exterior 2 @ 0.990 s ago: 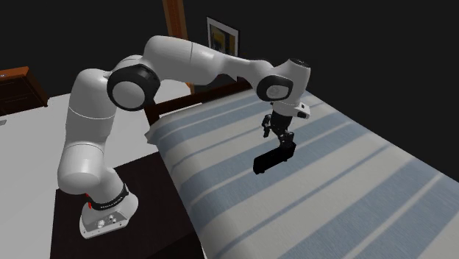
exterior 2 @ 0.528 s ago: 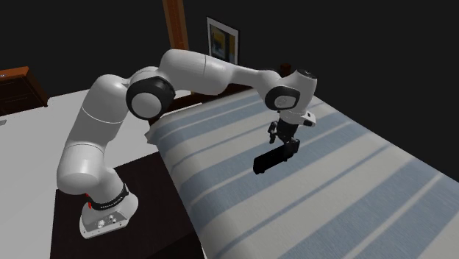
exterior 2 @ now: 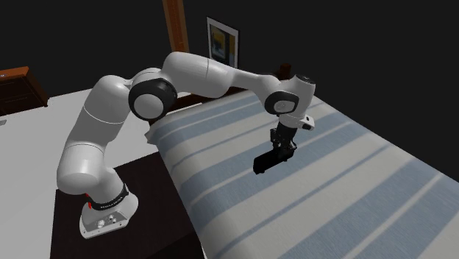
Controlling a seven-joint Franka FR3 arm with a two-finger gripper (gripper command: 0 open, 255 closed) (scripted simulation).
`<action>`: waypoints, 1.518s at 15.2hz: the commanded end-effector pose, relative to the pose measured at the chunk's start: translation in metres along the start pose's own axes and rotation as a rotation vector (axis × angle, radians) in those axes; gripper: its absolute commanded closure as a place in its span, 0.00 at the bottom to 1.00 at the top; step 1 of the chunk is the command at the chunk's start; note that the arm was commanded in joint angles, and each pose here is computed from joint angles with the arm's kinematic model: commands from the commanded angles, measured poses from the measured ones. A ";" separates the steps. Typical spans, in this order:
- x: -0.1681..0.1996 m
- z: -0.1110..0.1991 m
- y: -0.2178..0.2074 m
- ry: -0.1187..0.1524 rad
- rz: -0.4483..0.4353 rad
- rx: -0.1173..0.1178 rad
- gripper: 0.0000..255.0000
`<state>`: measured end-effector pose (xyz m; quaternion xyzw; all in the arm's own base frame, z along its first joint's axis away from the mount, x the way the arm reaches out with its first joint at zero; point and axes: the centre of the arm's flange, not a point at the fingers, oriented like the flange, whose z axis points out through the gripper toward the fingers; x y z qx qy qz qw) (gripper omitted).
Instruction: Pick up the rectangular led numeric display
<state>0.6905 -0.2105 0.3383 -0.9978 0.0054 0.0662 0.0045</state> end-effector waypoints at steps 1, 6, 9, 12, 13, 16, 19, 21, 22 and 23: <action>0.000 0.000 0.000 0.000 0.000 0.000 1.00; -0.001 0.001 0.000 0.000 0.000 0.000 1.00; -0.003 -0.015 0.000 0.000 0.000 0.000 1.00; -0.005 -0.031 0.000 0.000 0.000 0.000 1.00; -0.005 -0.036 0.000 0.000 0.000 0.000 1.00; -0.008 -0.051 0.000 0.000 0.000 0.000 1.00; -0.010 -0.067 0.000 0.000 0.000 0.000 1.00; -0.011 -0.078 0.000 0.000 0.000 0.000 1.00; -0.011 -0.078 0.000 0.000 0.000 0.000 1.00; -0.011 -0.078 0.000 0.000 0.000 0.000 1.00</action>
